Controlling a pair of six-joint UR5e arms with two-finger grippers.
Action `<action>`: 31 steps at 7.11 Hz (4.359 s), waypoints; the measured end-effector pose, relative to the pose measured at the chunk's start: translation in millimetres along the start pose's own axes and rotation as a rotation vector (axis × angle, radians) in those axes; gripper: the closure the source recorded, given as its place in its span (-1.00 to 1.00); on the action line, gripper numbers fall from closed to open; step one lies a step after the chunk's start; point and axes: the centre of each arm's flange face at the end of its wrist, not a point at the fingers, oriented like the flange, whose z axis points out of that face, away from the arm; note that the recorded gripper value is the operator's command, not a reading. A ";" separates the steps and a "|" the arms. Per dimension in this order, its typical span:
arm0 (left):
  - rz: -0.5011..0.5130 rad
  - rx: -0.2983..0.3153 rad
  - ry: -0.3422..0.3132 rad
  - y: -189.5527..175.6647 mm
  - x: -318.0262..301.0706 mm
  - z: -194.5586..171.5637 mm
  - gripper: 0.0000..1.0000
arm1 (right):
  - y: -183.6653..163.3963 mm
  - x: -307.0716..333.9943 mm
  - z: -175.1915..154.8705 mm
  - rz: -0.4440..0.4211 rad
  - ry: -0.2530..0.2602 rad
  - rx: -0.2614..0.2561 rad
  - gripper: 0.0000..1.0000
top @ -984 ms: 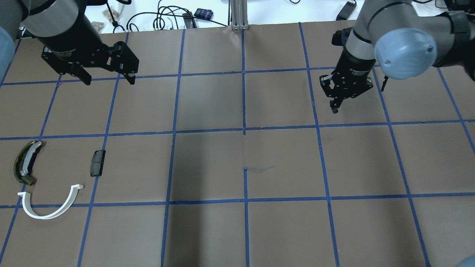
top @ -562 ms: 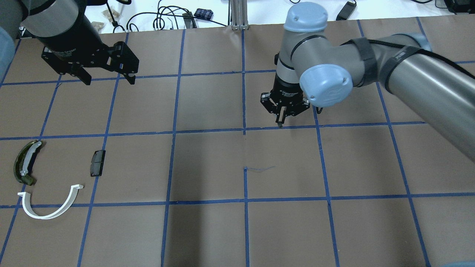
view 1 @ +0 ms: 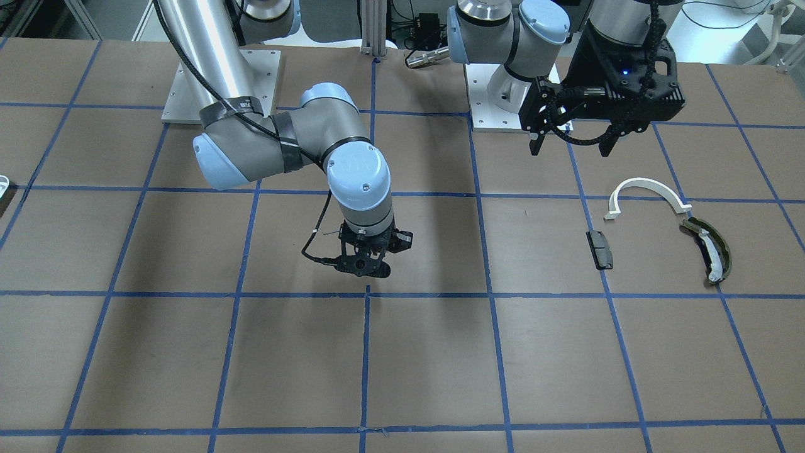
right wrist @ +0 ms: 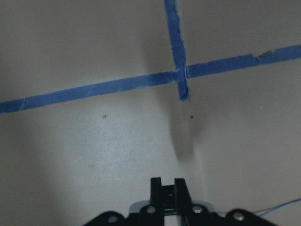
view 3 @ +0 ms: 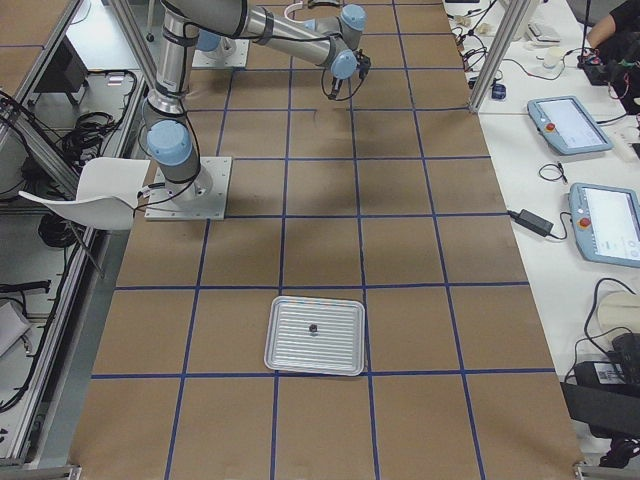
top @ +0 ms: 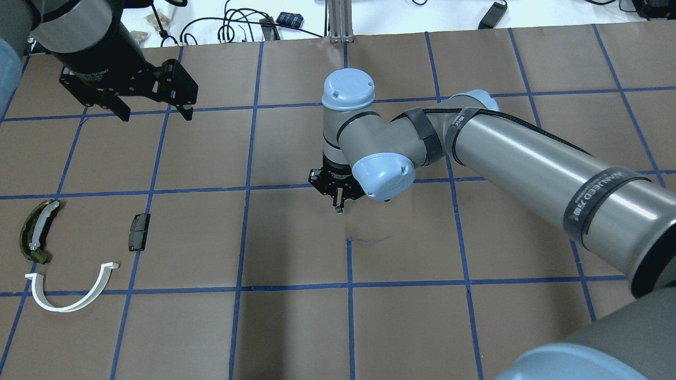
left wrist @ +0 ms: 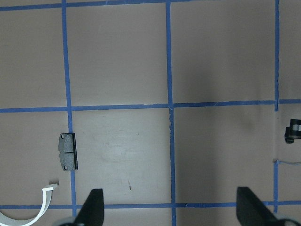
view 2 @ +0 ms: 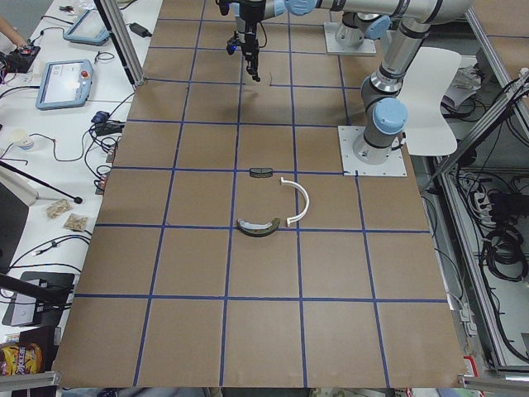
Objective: Place bearing gear from tray to pile
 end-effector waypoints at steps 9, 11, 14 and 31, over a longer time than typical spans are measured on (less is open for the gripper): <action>-0.065 0.002 0.039 -7.6 17.4 3.7 -1.00 | -89.7 210.9 -130.5 -0.016 -0.032 0.101 -1.00; -0.090 -0.005 0.106 -26.4 61.9 41.2 -1.00 | -107.5 346.2 -167.6 -0.124 0.080 0.112 -1.00; -0.109 -0.049 0.127 -40.1 167.7 145.7 -1.00 | -101.6 555.3 -180.2 -0.190 0.115 0.072 -1.00; -0.185 -0.127 0.062 35.0 253.0 349.7 1.00 | -77.0 838.4 -33.0 -0.155 0.150 0.042 1.00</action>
